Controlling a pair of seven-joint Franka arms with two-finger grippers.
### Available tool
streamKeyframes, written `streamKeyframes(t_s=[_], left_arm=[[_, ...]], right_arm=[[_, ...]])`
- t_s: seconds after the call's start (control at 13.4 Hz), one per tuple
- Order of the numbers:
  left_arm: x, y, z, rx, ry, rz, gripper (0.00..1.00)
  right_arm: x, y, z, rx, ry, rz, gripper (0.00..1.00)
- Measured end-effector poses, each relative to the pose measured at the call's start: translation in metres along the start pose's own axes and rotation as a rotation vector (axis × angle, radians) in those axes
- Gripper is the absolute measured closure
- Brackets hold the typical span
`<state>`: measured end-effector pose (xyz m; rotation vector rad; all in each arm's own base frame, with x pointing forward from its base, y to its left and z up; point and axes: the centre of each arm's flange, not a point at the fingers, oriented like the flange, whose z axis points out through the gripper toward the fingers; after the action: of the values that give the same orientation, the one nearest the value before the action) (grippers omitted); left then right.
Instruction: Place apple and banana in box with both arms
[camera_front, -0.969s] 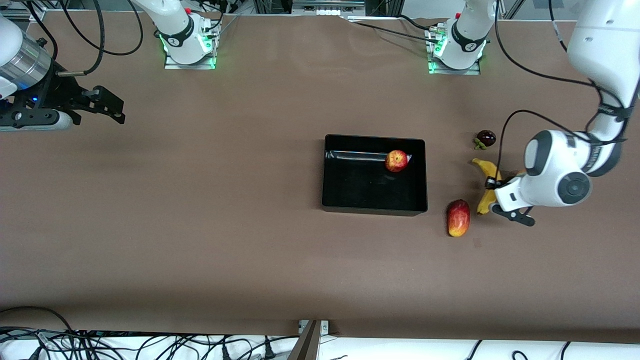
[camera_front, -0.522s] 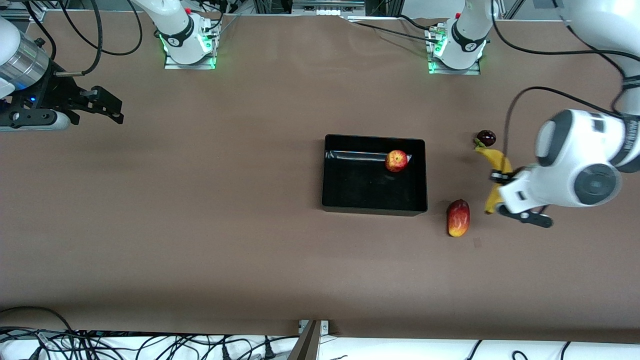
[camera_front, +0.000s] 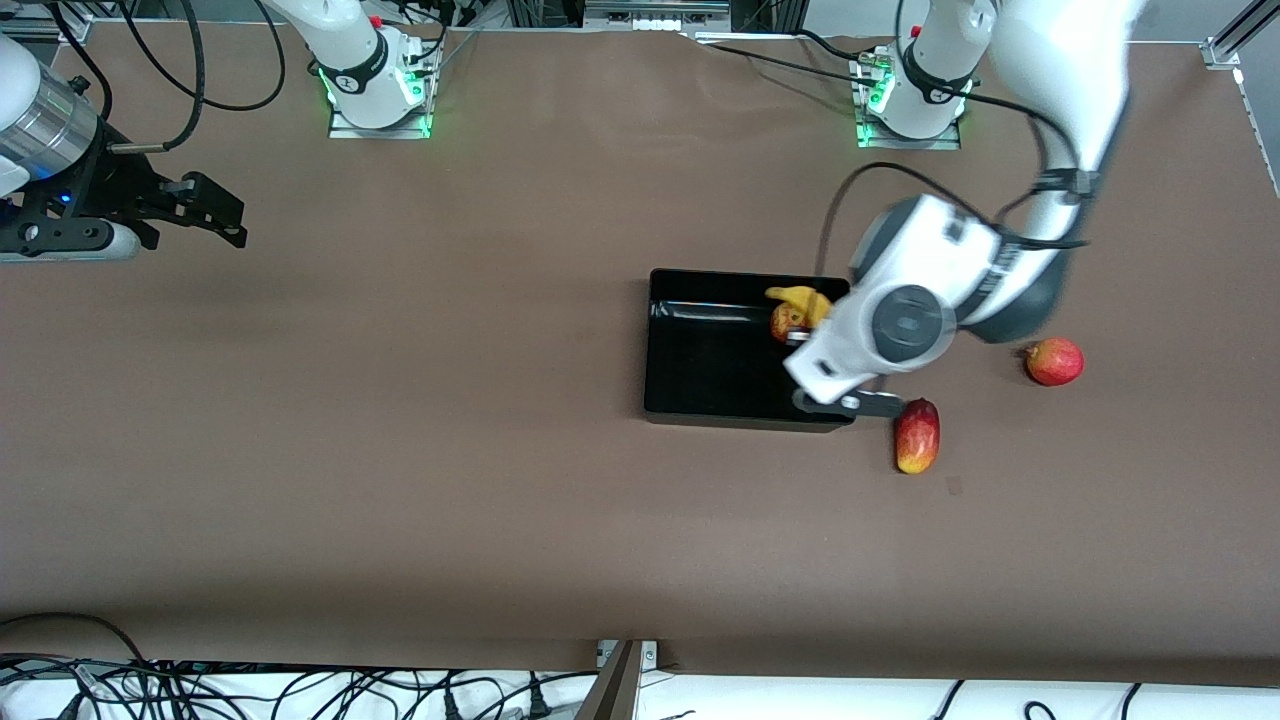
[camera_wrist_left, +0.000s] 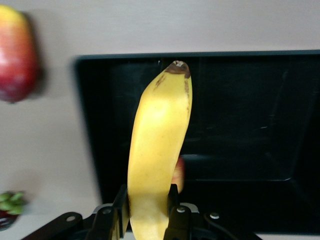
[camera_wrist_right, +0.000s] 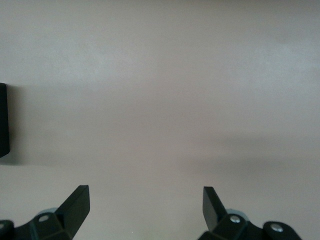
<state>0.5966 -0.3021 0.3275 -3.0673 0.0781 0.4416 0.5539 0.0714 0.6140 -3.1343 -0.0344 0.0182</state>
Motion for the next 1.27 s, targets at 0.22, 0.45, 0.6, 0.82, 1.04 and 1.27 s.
streamKeyframes(t_s=[0.22, 0.45, 0.6, 0.82, 1.04, 1.27], left_arm=[[-0.004, 0.056, 0.034, -0.020, 0.033, 0.055, 0.67], [-0.016, 0.104, 0.082, -0.014, 0.014, 0.113, 0.67], [-0.019, 0.125, 0.113, -0.036, 0.034, 0.124, 0.67], [-0.015, 0.124, 0.128, -0.046, 0.039, 0.110, 0.52], [-0.008, 0.100, 0.088, -0.029, 0.051, 0.066, 0.23], [0.005, 0.026, -0.002, -0.011, 0.070, -0.044, 0.00]], right_arm=[[0.000, 0.000, 0.000, 0.000, 0.000, 0.001, 0.00], [0.000, 0.001, 0.000, 0.000, 0.000, 0.003, 0.00], [0.000, 0.001, 0.000, 0.000, -0.001, 0.003, 0.00], [0.000, 0.002, 0.000, 0.000, -0.001, 0.005, 0.00], [0.000, 0.003, 0.000, 0.000, -0.001, 0.006, 0.00], [0.001, 0.003, 0.001, 0.000, -0.002, 0.007, 0.00]])
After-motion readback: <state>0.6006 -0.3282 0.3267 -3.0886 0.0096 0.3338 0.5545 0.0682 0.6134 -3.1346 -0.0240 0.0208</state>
